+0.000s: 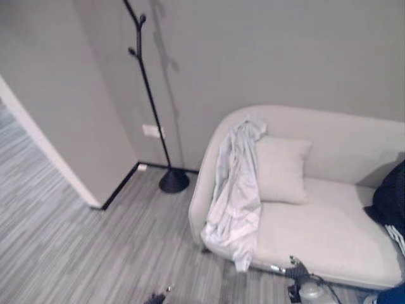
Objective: Hang the clothes on the sofa on the clothes rack.
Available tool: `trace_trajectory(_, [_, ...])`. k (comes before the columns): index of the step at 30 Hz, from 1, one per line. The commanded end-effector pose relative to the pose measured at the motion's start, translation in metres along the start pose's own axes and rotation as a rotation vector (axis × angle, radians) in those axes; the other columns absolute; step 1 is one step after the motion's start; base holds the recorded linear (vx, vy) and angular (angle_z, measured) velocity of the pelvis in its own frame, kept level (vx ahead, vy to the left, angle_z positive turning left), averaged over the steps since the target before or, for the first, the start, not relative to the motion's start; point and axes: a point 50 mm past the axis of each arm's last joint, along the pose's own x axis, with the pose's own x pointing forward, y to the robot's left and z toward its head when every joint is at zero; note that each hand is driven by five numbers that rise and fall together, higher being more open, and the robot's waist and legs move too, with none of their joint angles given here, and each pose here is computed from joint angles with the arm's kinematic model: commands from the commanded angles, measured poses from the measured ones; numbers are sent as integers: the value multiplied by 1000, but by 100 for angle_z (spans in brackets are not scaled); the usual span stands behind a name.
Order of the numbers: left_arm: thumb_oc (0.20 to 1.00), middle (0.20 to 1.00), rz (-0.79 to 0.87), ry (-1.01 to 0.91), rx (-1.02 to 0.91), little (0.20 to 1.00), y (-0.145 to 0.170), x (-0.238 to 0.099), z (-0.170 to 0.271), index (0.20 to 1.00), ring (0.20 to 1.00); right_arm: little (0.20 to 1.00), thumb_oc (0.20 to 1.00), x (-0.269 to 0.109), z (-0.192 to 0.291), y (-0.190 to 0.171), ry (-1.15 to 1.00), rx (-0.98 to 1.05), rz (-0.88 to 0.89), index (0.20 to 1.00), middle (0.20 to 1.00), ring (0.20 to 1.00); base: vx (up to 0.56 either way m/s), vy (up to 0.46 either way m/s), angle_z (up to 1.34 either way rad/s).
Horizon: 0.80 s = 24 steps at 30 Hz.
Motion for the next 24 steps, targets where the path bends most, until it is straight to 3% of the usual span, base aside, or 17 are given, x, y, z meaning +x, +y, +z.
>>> trace_trajectory(1, [1000, 1000, -23, -14, -56, 1000, -20, -2, 0, 1000, 1000, 1000, 1000, 5, 30, -5, -100, 50, -27, 1000, 1000, 1000, 133, 151, -26])
trace_trajectory(8, [1000, 1000, -32, -9, -17, 1000, -21, -2, 0, 1000, 1000, 1000, 1000, 4, 13, -11, -36, 156, -55, 1000, 1000, 1000, 354, 380, -2])
trace_trajectory(16, [1000, 1000, -42, -108, 158, 1000, -19, 2, 29, 1000, 1000, 1000, 1000, 1, 55, 9, -208, 63, 8, 1000, 1000, 1000, 192, 333, -22])
trace_trajectory(24, [1000, 1000, -43, -105, 224, 1000, -18, 2, 27, 1000, 1000, 1000, 1000, 0, 53, 6, -224, -65, -26, 1000, 1000, 1000, 98, 213, -12])
